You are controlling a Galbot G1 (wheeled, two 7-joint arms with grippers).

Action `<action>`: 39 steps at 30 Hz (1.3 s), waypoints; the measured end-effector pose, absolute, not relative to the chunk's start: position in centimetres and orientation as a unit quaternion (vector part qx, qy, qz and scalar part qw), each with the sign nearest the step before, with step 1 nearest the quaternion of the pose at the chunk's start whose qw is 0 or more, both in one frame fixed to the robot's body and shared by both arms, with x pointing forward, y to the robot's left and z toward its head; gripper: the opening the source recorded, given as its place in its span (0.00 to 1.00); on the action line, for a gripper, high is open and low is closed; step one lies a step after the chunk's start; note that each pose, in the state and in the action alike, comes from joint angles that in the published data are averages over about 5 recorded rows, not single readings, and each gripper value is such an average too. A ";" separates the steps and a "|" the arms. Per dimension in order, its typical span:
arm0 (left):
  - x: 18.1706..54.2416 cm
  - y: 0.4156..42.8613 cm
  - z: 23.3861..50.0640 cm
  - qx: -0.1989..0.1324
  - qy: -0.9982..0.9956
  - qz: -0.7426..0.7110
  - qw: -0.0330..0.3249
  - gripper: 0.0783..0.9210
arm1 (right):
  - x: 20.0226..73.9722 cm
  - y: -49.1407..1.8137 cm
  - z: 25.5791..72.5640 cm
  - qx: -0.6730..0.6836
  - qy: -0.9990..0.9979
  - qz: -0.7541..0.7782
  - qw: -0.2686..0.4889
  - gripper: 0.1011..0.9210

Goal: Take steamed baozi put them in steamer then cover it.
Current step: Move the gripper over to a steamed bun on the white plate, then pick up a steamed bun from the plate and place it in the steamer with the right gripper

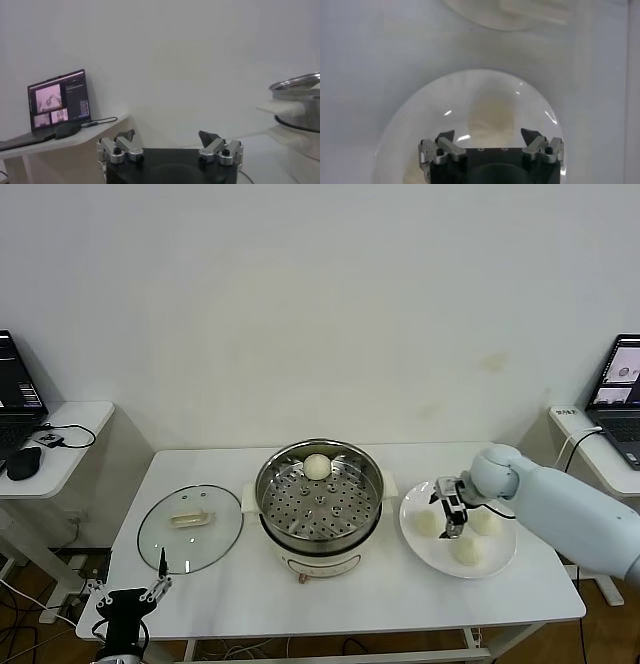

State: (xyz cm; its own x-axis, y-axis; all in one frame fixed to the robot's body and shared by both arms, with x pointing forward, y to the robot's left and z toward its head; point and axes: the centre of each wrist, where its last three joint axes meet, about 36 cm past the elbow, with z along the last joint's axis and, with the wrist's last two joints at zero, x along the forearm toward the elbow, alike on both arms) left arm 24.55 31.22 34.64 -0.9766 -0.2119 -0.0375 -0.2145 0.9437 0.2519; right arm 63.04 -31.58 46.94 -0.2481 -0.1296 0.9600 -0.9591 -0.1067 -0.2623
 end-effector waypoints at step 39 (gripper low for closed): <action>24.5 31.0 34.7 -0.110 0.986 0.125 0.007 0.88 | 63.8 -32.0 48.7 0.483 -0.552 0.566 0.377 0.59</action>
State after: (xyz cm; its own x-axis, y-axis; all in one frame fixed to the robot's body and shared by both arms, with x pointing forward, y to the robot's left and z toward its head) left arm 24.45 31.03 34.75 -0.9757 -0.2152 -0.0409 -0.2186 0.9446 0.2447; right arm 63.79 -32.02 48.73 -0.2490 -0.1061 0.9627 -0.9596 -0.1074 -0.2601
